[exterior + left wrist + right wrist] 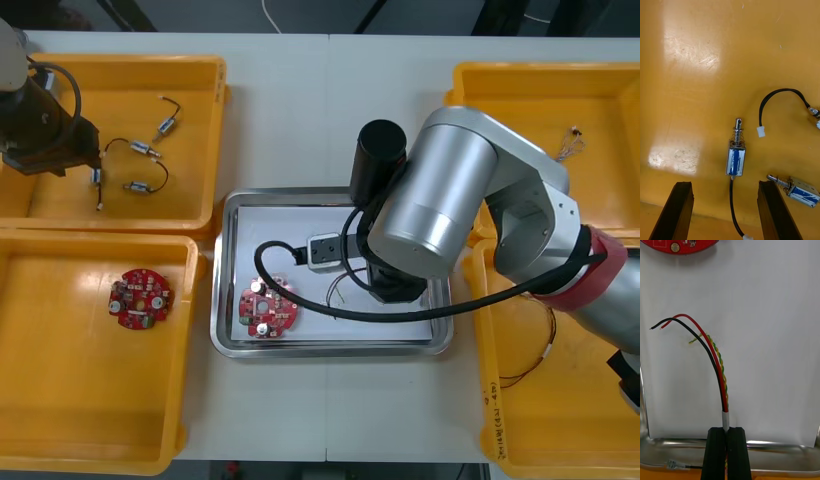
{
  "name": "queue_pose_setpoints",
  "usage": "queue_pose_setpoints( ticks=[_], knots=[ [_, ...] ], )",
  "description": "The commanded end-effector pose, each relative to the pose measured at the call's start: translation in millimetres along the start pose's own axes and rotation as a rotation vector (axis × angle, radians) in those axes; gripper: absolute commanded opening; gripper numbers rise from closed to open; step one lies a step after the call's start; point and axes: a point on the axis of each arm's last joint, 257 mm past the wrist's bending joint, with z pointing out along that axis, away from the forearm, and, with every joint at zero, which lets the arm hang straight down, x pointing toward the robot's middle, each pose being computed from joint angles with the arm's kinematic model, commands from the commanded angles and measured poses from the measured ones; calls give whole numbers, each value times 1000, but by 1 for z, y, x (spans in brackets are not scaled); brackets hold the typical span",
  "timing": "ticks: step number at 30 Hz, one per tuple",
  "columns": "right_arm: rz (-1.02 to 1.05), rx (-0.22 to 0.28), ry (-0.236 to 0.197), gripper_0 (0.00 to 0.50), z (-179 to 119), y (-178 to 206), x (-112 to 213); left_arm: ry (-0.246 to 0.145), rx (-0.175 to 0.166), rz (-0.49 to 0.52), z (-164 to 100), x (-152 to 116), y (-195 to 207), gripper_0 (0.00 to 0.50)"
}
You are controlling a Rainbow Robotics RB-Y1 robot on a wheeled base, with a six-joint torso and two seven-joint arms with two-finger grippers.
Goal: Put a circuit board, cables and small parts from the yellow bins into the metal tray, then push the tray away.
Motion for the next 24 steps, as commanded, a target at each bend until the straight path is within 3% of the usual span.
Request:
queue_pose_setpoints(
  ticks=[1, 5, 10, 22, 23, 24],
  knots=[
    [-5, -3, -18, 0, 8, 16, -18, -74, -3, 91, -14, -30, -7, 500],
    [-10, 5, -13, 0, 17, 21, -19, -84, -6, 89, -1, -31, -6, 500],
    [10, -10, -37, 0, 28, 22, -24, -95, 0, 89, 11, -30, -9, 500],
    [0, 7, -13, 9, 42, 25, -18, -86, 21, 84, 21, -23, -17, 500],
    [0, 4, -10, 89, 43, 26, -17, -87, 25, 83, 23, -22, -17, 500],
    [7, 2, -9, 252, 44, 27, -17, -88, 27, 82, 26, -21, -17, 500]
  ],
)
